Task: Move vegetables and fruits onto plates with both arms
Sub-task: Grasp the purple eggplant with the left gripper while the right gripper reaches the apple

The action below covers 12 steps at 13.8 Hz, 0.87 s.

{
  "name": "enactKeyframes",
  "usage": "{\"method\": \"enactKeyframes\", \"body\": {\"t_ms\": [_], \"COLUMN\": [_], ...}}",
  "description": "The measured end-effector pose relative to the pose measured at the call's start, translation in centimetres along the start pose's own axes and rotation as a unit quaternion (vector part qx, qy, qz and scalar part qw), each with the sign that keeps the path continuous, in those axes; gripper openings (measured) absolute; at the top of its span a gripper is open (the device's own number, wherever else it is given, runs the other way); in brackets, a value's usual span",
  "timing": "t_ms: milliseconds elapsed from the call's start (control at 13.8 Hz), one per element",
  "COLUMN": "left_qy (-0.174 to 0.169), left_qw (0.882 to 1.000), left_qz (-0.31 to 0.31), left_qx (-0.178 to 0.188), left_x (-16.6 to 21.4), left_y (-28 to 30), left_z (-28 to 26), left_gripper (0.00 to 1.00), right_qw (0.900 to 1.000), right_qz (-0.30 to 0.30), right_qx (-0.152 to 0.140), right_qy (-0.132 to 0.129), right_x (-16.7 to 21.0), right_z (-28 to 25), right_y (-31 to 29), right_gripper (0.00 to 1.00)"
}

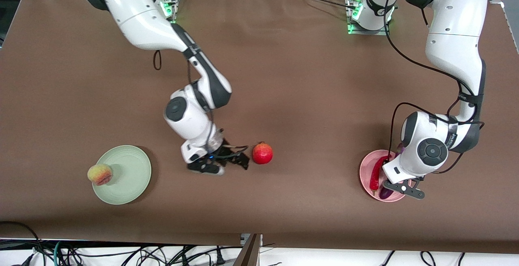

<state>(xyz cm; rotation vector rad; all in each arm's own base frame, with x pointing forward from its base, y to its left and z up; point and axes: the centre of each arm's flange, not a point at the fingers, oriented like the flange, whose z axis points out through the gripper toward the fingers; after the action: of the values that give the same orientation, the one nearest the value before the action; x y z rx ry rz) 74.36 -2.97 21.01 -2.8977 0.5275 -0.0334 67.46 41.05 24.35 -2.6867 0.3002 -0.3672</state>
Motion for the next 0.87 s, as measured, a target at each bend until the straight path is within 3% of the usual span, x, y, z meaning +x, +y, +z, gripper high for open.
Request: {"method": "enactKeyframes", "body": {"t_ms": [72, 217, 362, 579, 869], "left_qy": [0.007, 0.019, 0.015, 0.001, -0.030], "left_qw": [1.000, 1.000, 1.000, 0.998, 0.996], "left_qz": [-0.001, -0.003, -0.009, -0.044, -0.060], "left_qx": [0.002, 0.005, 0.004, -0.037, -0.054], "left_x": [0.3, 0.9, 0.9, 0.0, -3.1], "left_y": [-0.1, -0.4, -0.8, -1.5, -2.7], "left_z": [-0.8, -2.6, -5.4, -11.4, -21.3], "left_gripper": [0.83, 0.99, 1.00, 1.00, 1.00], "right_qw": [1.000, 1.000, 1.000, 0.999, 0.998], "right_qz": [-0.001, -0.005, -0.013, -0.031, -0.046], "right_qx": [0.000, 0.000, -0.003, -0.014, -0.022], "right_qy": [-0.005, -0.011, -0.014, -0.019, -0.022], "right_x": [-1.2, -2.8, -3.8, -5.8, -7.8], "right_z": [0.7, 1.4, 1.9, 3.3, 5.1], "right_y": [-0.7, -1.8, -2.4, -3.0, -3.2], "right_gripper": [1.00, 1.00, 1.00, 1.00, 1.00]}}
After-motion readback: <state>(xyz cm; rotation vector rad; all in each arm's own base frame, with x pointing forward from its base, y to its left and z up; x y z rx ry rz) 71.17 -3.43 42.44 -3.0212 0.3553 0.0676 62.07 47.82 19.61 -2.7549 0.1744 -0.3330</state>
